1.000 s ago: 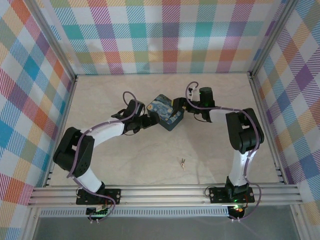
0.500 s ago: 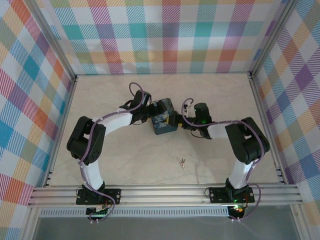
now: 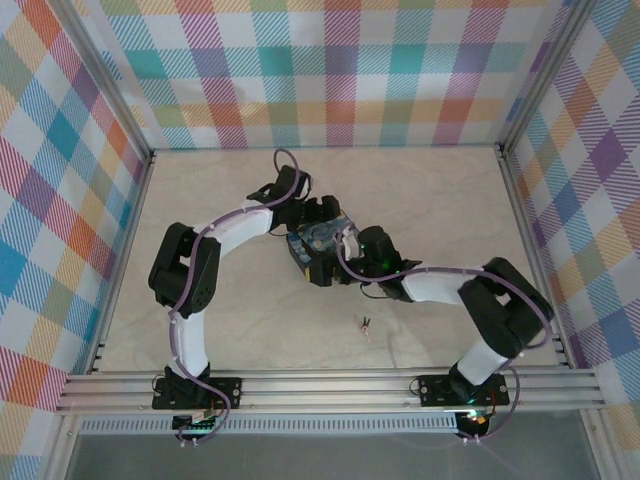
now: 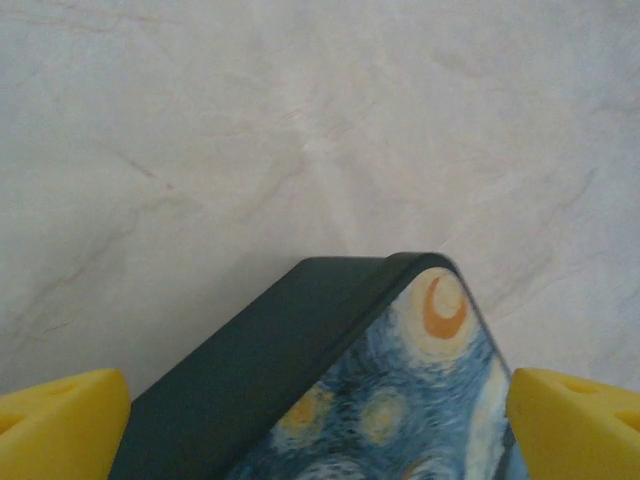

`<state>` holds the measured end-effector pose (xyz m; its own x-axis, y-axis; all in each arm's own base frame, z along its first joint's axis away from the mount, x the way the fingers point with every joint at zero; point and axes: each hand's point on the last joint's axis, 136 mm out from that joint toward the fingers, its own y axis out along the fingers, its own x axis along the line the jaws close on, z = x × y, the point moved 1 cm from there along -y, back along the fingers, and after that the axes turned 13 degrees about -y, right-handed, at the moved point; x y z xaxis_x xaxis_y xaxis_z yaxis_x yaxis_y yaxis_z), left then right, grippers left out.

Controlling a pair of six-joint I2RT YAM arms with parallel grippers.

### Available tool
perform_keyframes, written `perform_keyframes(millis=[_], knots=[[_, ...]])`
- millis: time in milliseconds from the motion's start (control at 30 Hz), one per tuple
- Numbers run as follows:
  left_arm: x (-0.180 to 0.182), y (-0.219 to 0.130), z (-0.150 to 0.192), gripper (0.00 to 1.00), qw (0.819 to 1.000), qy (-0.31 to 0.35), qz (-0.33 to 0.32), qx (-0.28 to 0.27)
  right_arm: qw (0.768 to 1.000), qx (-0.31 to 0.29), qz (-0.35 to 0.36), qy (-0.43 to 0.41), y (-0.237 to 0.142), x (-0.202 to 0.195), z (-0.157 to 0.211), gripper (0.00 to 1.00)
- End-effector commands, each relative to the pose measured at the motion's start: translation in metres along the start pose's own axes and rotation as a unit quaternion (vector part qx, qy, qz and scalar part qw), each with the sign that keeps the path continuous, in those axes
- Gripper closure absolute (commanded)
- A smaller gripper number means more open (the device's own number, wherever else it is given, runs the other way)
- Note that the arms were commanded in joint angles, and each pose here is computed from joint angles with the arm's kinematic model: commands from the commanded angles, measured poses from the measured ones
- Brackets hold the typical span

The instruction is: Unlock a padlock with a key

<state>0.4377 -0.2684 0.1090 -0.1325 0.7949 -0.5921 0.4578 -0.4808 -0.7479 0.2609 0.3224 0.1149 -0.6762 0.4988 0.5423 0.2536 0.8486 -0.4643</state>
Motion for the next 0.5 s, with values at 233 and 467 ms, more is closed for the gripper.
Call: perform_keyframes(millis=[233, 467], knots=[[0.038, -0.089, -0.003, 0.04, 0.993, 0.036, -0.105, -0.044, 0.977, 0.122, 0.172, 0.024, -0.088, -0.020, 0.055, 0.09], [0.103, -0.132, 0.059, 0.06, 0.986, -0.026, -0.160, -0.040, 0.960, 0.164, 0.201, 0.100, -0.115, -0.026, 0.108, 0.31]])
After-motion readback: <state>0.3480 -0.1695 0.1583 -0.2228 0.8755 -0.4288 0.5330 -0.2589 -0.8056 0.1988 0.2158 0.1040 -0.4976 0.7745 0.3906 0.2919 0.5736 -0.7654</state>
